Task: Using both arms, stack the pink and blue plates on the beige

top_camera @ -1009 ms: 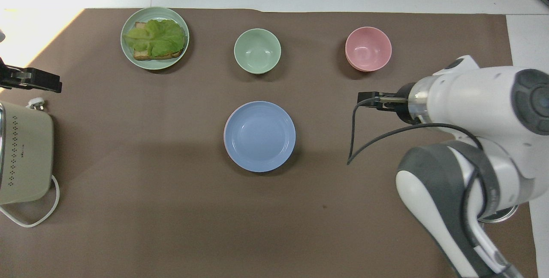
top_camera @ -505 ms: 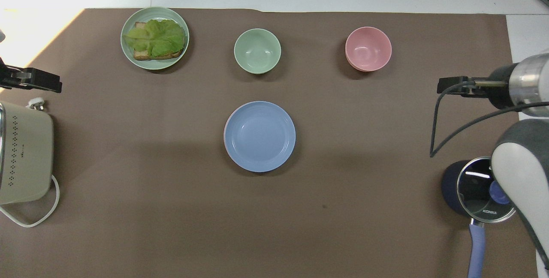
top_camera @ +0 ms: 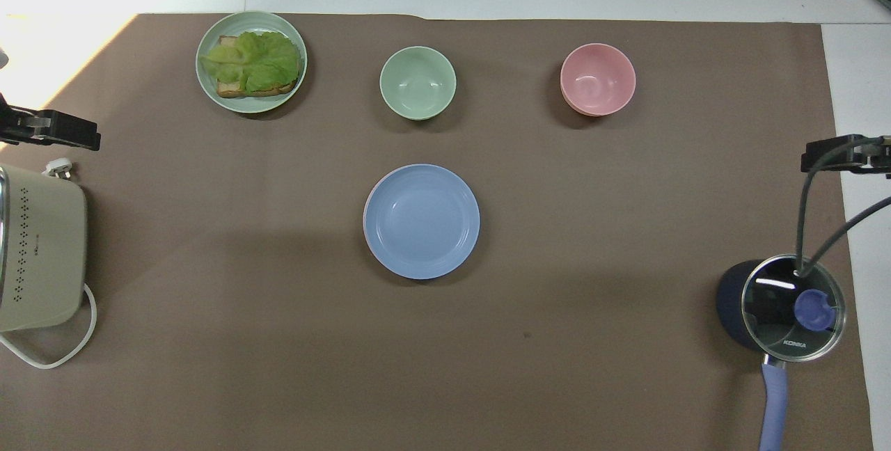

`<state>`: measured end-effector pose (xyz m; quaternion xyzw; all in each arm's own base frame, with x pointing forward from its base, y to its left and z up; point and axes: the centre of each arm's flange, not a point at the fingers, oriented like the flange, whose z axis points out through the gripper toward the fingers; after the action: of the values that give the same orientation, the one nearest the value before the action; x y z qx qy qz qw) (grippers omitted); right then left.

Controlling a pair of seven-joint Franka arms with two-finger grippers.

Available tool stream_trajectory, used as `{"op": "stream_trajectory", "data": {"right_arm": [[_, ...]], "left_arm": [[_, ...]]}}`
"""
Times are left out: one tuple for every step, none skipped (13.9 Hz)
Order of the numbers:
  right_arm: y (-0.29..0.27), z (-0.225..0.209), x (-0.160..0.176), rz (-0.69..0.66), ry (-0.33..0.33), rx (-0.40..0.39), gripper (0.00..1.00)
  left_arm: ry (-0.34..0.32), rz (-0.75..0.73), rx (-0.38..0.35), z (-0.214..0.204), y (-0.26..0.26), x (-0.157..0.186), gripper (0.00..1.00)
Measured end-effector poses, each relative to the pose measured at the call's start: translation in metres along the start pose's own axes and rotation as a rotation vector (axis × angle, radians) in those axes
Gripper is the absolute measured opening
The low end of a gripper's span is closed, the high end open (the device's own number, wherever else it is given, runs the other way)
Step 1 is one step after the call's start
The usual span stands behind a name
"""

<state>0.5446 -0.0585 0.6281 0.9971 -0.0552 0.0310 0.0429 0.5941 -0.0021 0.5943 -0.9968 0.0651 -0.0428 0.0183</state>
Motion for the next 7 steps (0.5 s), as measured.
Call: {"op": "stream_trajectory", "data": {"right_arm": [[0.0038,-0.0030,-0.0007,-0.019,-0.002,0.000,1.00],[0.0067,-0.0050,-0.0009,-0.036,-0.001,0.000,1.00],[0.0083,-0.0056,-0.0009,-0.043,0.000,0.000,1.00],[0.0086,-0.0055,-0.0009,-0.047,-0.001,0.000,1.00],[0.0086,-0.0051,-0.0015,-0.048,-0.007,0.000,1.00],[0.0088,-0.0042,-0.0026,-0.048,-0.017,0.000,1.00],[0.0096,-0.0036,-0.0035,-0.046,-0.025,0.002,1.00]], "left_arm": [[0.000,0.000,0.000,0.0000,0.0000,0.0000,1.00],[0.000,0.000,0.000,0.0000,0.0000,0.0000,1.00],[0.000,0.000,0.000,0.0000,0.0000,0.0000,1.00],[0.000,0.000,0.000,0.0000,0.0000,0.0000,1.00],[0.000,0.000,0.000,0.0000,0.0000,0.0000,1.00],[0.000,0.000,0.000,0.0000,0.0000,0.0000,1.00],[0.000,0.000,0.000,0.0000,0.0000,0.0000,1.00]]}}
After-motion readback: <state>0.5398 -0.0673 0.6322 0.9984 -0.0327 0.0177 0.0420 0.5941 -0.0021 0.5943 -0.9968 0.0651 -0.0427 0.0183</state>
